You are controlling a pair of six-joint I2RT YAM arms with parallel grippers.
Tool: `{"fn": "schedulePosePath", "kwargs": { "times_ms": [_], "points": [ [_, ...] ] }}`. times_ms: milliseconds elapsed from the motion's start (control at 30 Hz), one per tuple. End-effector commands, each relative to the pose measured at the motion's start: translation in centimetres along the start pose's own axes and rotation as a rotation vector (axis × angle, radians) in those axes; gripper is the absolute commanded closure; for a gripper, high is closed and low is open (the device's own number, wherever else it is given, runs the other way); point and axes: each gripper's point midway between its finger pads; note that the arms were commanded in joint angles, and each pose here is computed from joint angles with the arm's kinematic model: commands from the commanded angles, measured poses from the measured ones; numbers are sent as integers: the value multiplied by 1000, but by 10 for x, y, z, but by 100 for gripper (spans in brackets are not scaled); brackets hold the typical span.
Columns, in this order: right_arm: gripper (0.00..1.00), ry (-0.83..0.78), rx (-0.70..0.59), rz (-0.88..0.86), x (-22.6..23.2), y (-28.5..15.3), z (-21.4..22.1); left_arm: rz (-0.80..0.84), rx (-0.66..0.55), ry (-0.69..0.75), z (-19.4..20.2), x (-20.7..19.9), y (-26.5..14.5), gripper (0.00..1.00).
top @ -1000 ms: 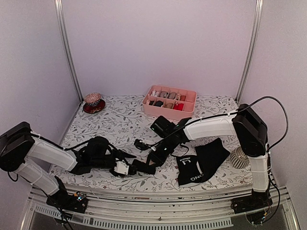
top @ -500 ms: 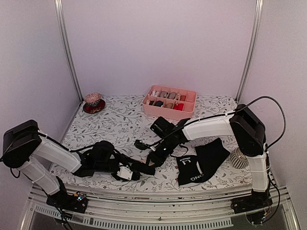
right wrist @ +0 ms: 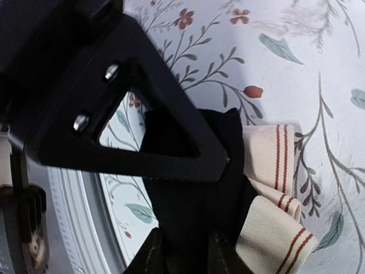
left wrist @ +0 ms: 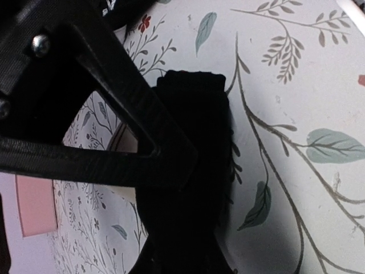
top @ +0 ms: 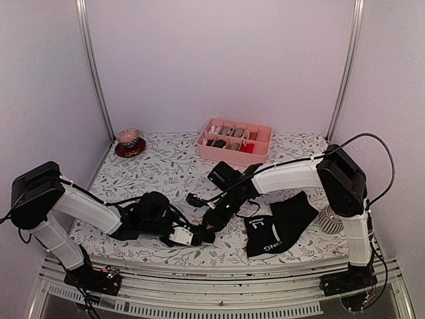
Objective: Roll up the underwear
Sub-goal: Roll the underwear at the center of the board.
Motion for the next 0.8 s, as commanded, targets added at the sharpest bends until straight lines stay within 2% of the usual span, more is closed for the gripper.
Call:
{"fn": "schedulePosePath", "kwargs": {
  "times_ms": [0, 200, 267, 500, 767],
  "points": [
    [61, 16, 4, 94, -19, -3, 0, 153, 15, -23, -2, -27, 2, 98],
    [22, -35, -101, 142, -5, -37, -25, 245, 35, -48, 0, -37, 4, 99],
    [14, -40, -136, 169, -4, -48, -33, 272, 41, -53, 1, -41, 5, 99],
    [2, -30, -185, 254, -15, -69, -39, 292, 60, -69, 4, -42, 8, 99],
    [0, 12, -98, 205, -29, -40, -14, 286, 54, -93, 3, -36, 8, 98]
  ]
}}
Point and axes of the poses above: each gripper's point midway between its finger pads, its own y axis out along the fingers, its own x axis along the line the jaws close on, z = x × y, and after that the axes turned 7 degrees about y, right-handed
